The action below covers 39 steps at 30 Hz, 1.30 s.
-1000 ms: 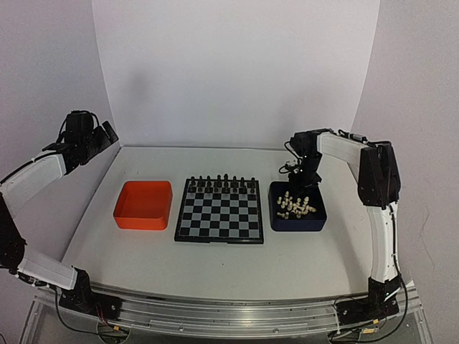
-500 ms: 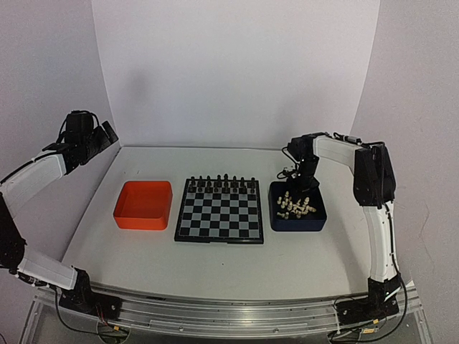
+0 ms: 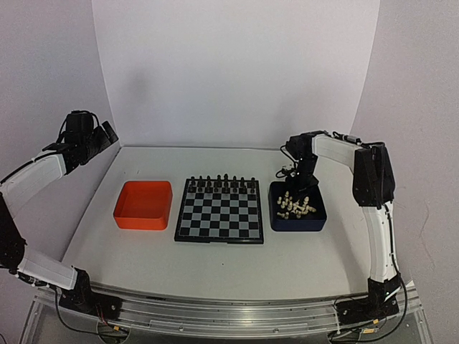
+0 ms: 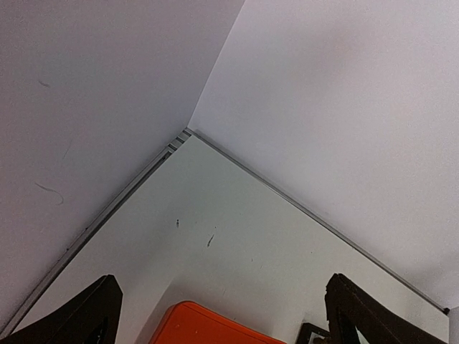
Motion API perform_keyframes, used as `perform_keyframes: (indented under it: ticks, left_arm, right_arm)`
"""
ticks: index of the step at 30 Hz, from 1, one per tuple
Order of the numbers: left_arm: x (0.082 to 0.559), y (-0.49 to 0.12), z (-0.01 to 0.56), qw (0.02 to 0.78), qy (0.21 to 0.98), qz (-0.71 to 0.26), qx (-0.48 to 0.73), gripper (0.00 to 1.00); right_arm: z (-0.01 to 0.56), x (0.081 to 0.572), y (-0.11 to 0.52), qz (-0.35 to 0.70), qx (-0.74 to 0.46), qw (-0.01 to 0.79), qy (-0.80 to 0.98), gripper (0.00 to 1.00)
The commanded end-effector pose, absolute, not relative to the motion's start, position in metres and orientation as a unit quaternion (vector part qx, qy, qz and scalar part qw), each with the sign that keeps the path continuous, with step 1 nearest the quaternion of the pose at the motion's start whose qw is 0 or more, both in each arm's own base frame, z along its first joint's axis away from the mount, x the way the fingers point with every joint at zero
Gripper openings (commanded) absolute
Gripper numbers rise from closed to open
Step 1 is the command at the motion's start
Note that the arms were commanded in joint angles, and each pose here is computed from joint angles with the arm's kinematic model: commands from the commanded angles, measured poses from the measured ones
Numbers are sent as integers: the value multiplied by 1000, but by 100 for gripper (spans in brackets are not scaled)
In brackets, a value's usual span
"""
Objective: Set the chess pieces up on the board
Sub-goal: Pick up the chess piece from the storage box, then place the chess piece on the chessboard.
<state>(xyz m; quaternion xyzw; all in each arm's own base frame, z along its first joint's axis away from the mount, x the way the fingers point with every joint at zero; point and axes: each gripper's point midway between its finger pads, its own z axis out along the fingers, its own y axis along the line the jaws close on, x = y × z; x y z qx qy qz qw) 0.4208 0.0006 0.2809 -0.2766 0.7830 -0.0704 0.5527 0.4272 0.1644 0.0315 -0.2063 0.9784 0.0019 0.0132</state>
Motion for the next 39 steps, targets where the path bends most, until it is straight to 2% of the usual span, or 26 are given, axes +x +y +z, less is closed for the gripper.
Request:
perform_keyframes:
  ticks: [1, 6, 13, 23, 39]
  left_arm:
    - [419, 2, 293, 565, 775, -70, -273, 100]
    - [416, 0, 293, 566, 775, -76, -271, 100]
    - [418, -5, 289, 560, 779, -90, -267, 100]
    - [420, -11, 282, 548, 789, -99, -260, 100]
    - [416, -9, 276, 541, 794, -92, -259, 100]
  right_arm:
    - [75, 439, 169, -18, -213, 66, 975, 6]
    - [112, 432, 176, -35, -218, 107, 969, 6]
    - [135, 383, 231, 0, -258, 112, 960, 6]
    - [106, 312, 327, 59, -359, 51, 930, 5]
    - [58, 300, 343, 33, -386, 9, 922, 5]
